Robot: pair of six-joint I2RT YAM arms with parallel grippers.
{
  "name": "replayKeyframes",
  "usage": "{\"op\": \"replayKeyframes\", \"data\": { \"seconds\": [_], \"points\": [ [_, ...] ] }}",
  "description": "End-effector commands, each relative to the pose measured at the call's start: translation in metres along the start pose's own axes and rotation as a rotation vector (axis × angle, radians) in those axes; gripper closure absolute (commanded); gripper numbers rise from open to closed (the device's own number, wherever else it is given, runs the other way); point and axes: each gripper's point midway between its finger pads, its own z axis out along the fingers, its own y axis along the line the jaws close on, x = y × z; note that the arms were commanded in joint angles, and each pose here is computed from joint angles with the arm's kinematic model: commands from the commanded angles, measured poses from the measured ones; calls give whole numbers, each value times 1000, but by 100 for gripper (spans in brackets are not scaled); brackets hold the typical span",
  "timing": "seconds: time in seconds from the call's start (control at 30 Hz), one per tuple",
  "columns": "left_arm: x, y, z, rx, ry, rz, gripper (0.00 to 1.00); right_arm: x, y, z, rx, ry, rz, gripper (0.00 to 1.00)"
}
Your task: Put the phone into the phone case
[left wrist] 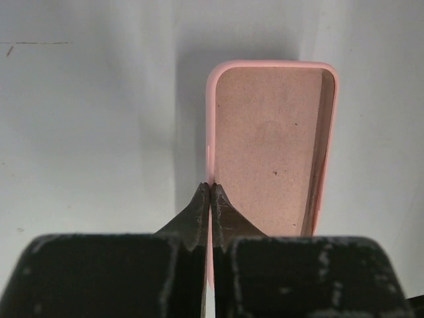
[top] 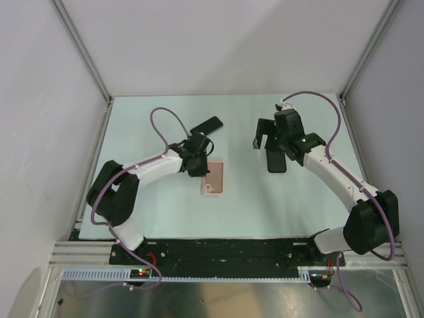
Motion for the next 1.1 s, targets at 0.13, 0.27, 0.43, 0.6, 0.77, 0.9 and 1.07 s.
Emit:
{"op": "replayKeyframes", "data": {
  "seconds": [0.13, 0.27, 0.43, 0.6, 0.77, 0.9, 1.07],
  "points": [
    [-20, -47, -1, 167, -60, 207, 100, -12, 3, -4, -13, -48, -2, 2],
    [-16, -60, -3, 266, -6, 463, 100, -10, 6, 0, -26, -40, -9, 1],
    [-12, -63, 0, 300, 53, 582, 67, 0, 17, 9, -82, 1, -44, 1],
    [-33, -56, -16, 239, -18, 484, 25, 13, 25, 24, -108, 41, -112, 1],
    [-32, -27, -40, 57, -90, -32, 58, 14, 22, 27, -92, 48, -123, 1],
    [8, -8, -56, -23, -190, -498, 66, 10, 22, 23, -89, 35, -125, 1],
    [30, -22, -46, -26, -174, -684, 62, 8, 24, 18, -96, 28, -119, 1]
  ]
}}
